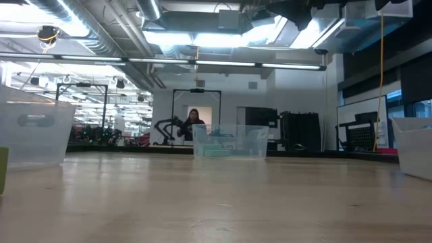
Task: Sort & place blocks by color
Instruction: Put the blue block into the top transparent bin
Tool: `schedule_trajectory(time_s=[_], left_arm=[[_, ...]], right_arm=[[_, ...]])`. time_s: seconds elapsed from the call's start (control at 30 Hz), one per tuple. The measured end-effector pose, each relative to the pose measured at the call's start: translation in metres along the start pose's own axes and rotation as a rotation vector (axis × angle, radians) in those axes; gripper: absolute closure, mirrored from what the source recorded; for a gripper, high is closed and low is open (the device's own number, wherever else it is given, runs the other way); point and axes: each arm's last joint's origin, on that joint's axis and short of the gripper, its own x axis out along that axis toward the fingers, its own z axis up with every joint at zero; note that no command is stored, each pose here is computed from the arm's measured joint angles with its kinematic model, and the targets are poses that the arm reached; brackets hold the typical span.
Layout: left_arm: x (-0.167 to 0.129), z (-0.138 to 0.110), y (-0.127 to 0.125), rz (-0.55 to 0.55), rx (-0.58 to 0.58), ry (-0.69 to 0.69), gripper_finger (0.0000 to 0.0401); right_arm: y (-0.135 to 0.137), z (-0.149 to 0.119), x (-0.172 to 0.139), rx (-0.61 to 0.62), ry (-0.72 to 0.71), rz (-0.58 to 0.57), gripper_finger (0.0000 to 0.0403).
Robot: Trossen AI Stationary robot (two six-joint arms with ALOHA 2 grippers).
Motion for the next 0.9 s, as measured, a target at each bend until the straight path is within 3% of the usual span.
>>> schedule_trajectory(time_s=[0.17,0.43,0.9], left_arm=[[0.030,0.001,-0.020,-0.019,-0.042,0.092,0.0207],[0.068,-0.004,-0.027,0.013,-0.073,0.189,0.0207],[0.090,-0.019,-0.021,0.067,-0.062,0.253,0.0207]], right_arm=[[0.000,0.000,0.000,-0.002,0.000,0.000,0.0052],[0.000,0.000,0.000,-0.011,0.000,-0.001,0.0052],[0.000,0.000,0.000,-0.022,0.001,-0.001,0.0052]])
